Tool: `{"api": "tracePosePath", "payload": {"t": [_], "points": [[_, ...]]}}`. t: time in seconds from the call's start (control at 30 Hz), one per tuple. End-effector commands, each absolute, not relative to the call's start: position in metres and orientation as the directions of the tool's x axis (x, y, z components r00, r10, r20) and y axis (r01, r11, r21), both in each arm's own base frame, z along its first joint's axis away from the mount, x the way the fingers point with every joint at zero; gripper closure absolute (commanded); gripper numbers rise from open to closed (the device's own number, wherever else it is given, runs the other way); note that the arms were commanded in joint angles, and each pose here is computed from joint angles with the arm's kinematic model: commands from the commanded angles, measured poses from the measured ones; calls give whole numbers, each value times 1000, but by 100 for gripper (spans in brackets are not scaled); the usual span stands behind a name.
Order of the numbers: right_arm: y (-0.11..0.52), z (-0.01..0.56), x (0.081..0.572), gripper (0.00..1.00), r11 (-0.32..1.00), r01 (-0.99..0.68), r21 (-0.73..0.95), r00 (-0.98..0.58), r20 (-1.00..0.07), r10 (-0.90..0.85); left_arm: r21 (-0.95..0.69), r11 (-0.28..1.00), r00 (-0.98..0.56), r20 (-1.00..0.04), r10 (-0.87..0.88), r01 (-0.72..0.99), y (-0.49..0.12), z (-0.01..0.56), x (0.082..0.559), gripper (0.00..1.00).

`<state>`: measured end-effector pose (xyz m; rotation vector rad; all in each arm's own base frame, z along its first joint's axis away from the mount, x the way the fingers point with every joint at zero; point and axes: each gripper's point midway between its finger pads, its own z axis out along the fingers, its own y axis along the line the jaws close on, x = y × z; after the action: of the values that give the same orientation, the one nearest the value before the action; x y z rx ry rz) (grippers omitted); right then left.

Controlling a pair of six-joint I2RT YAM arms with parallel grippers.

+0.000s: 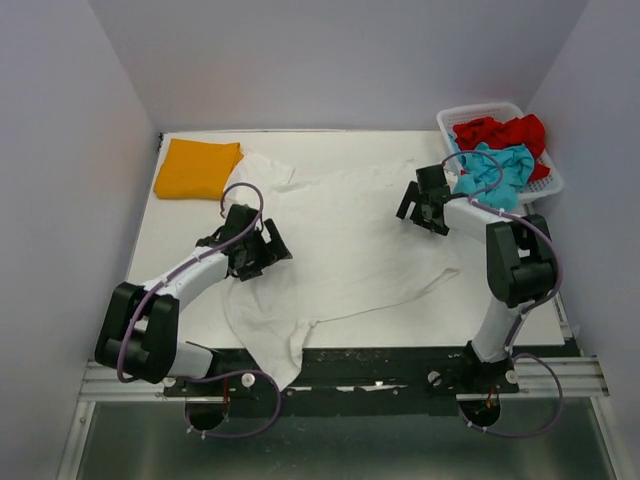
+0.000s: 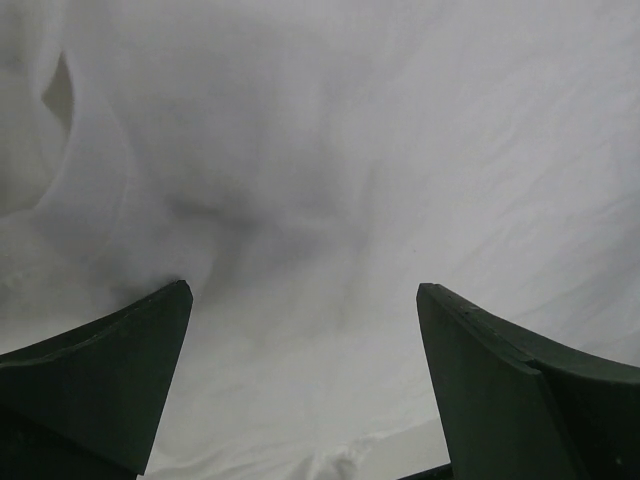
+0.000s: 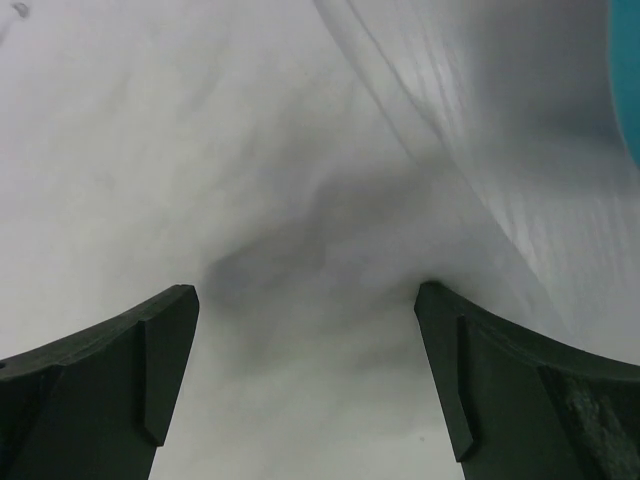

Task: Fold and stack the t-shirts
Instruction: Flatten out the tshirt

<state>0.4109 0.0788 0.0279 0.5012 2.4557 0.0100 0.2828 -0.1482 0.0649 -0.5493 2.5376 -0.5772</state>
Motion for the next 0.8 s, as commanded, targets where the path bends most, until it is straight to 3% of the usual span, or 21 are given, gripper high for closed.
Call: {"api": "tracePosePath", "payload": {"t": [0.0, 0.23, 0.43, 0.6, 0.77], "points": [[68, 6, 448, 0, 906, 372, 201, -715, -560, 418, -513, 820, -834, -314, -454, -254, -156, 50, 294, 2], [33, -27, 457, 0, 831, 514, 215, -686, -479, 548, -482, 831, -850, -278, -448, -280, -157, 35, 312, 1], [20, -22, 434, 0, 793, 580, 186, -648, -484, 588, -476, 823, -863, -224, -453, -308, -161, 26, 325, 1], [6, -17, 394, 0, 751, 645, 140, -613, -492, 618, -397, 838, -862, -186, -472, -374, -145, 19, 310, 2], [0, -11, 367, 0, 732, 672, 112, -604, -490, 629, -418, 820, -856, -161, -492, -392, -141, 22, 278, 2]]}}
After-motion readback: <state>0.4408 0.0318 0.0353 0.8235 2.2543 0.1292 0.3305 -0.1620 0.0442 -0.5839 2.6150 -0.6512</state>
